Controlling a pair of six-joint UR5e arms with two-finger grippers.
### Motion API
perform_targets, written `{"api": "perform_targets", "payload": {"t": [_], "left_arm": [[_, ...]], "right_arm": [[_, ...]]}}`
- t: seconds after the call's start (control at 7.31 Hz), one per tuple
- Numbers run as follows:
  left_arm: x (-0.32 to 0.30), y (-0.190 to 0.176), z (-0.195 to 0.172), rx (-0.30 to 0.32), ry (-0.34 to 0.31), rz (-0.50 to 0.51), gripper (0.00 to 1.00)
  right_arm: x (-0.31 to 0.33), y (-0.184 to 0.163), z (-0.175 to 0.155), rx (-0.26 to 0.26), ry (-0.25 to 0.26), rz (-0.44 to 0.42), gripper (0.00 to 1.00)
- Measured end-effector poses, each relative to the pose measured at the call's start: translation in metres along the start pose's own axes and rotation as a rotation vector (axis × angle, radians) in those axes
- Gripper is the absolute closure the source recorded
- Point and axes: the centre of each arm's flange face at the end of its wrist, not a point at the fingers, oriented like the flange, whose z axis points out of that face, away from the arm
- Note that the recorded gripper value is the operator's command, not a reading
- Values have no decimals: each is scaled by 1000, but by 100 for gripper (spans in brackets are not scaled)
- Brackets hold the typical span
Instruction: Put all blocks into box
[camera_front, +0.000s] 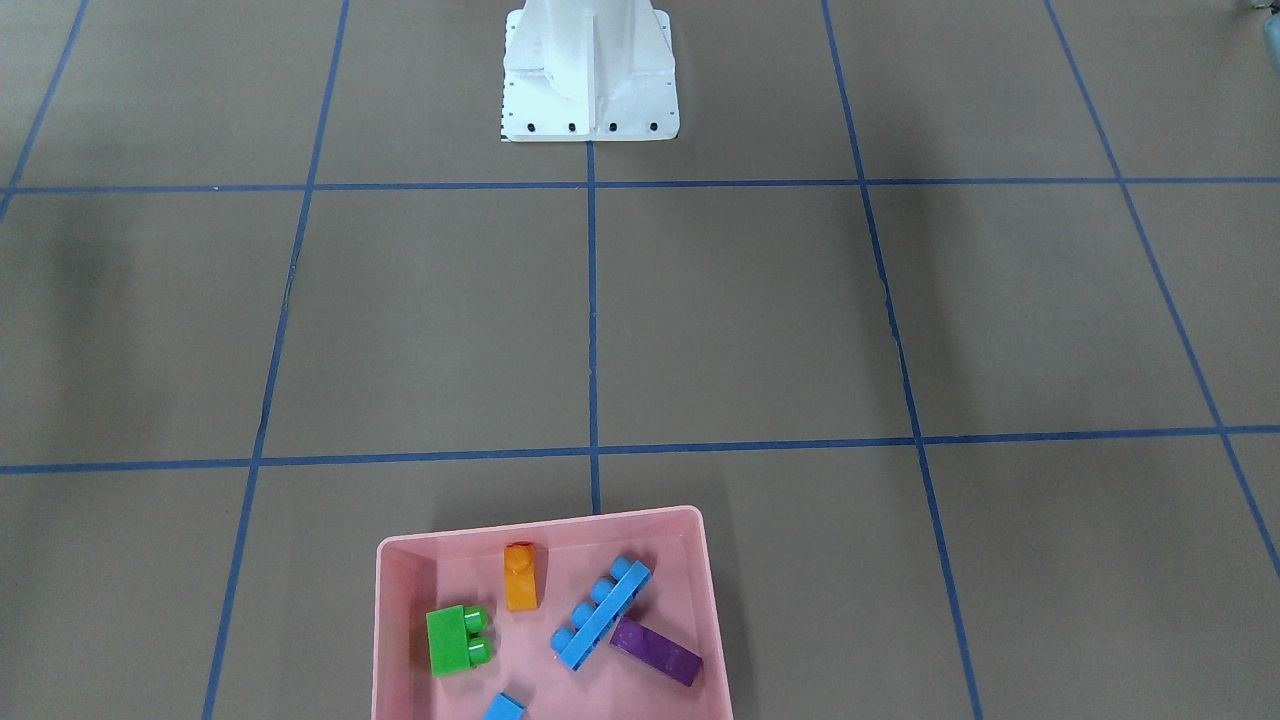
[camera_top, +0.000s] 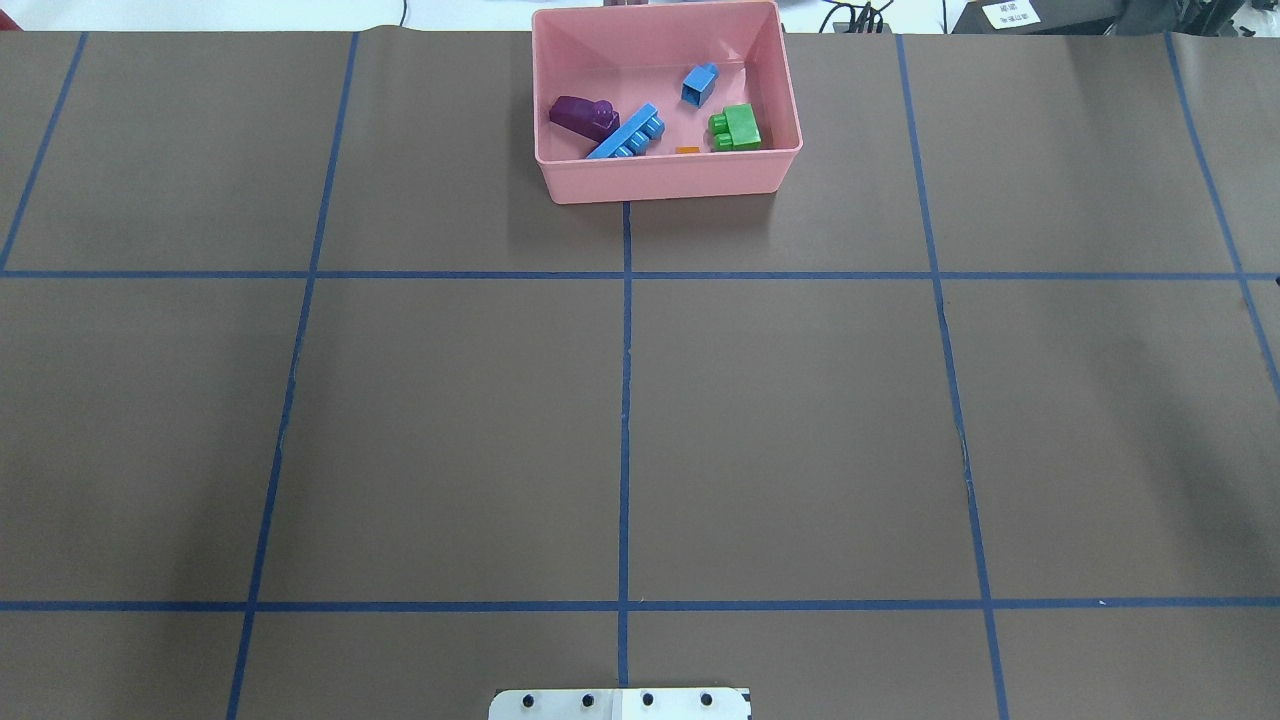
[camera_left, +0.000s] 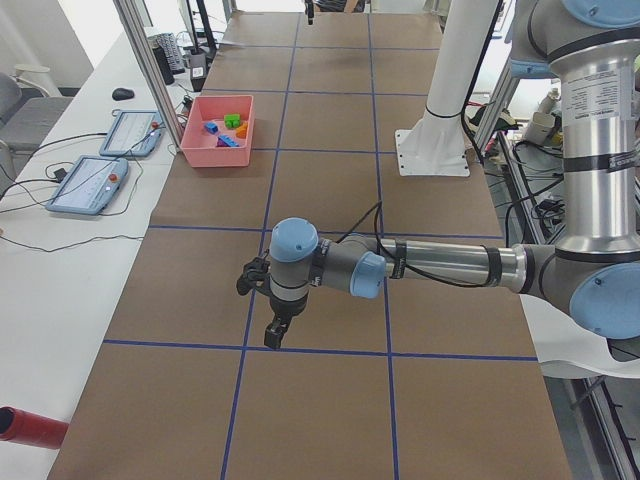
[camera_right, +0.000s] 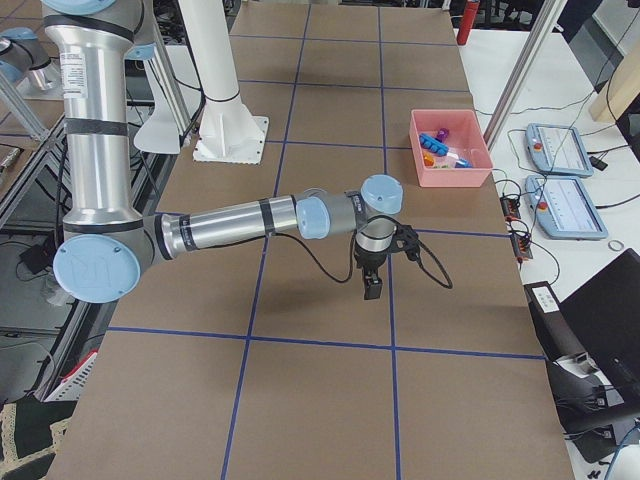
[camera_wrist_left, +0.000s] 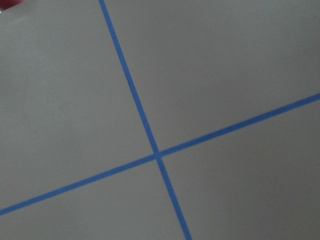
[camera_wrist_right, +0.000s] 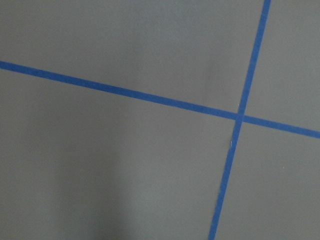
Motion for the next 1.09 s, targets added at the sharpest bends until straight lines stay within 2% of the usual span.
{"api": "perform_targets", "payload": {"t": [0.27,0.55,1.09], "left_arm": [[-5,6,0,-48,30,-65,0],[-8,9,-1,-85,58,-115,0],[-7,-3,-4,-78,79,-174,0]], "right_arm": [[36,30,-5,20,-64,48,0],[72,64,-10,37,-101,45,0],[123,125,-7,58,-144,58,0]]}}
